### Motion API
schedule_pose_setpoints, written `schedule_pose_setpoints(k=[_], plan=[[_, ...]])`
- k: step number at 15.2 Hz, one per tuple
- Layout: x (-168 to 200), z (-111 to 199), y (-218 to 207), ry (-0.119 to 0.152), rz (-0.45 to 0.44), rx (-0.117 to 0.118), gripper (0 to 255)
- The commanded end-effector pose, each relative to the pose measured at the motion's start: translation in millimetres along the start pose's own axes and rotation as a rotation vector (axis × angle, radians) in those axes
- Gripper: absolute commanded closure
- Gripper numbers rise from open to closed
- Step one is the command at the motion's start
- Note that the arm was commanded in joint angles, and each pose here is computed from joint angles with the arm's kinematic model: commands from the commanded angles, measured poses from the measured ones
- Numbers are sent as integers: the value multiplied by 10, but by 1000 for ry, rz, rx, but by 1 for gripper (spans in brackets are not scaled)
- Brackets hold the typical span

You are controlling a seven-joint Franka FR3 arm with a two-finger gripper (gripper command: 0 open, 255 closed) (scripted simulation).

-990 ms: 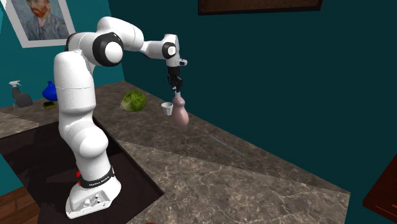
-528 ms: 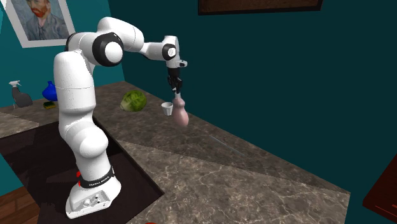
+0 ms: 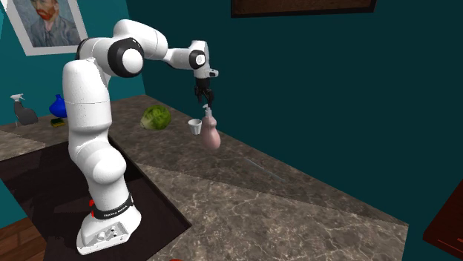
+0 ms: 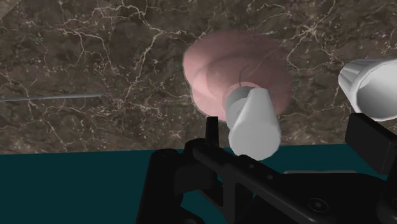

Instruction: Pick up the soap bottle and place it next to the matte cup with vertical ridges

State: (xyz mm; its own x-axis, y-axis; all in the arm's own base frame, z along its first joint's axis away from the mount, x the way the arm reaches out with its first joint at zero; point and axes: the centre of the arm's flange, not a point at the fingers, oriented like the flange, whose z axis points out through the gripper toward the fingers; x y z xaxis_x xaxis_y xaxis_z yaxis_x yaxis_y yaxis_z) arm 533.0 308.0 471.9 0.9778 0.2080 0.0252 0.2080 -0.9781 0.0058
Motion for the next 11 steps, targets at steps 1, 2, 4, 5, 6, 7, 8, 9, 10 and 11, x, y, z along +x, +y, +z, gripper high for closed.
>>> schedule_pose_setpoints(k=[1,2,4,5,6,7,8,9,10,11], plan=[[-8,-219,3,0,0,0,0],[-8,-351,3,0,0,0,0],[-8,-455,3,0,0,0,0],[-8,-455,3,0,0,0,0],[-8,-455,3,0,0,0,0],[-8,-455,3,0,0,0,0],[-8,-455,3,0,0,0,0],[-8,-455,3,0,0,0,0],[-8,-455,3,0,0,0,0],[-8,-455,3,0,0,0,0]])
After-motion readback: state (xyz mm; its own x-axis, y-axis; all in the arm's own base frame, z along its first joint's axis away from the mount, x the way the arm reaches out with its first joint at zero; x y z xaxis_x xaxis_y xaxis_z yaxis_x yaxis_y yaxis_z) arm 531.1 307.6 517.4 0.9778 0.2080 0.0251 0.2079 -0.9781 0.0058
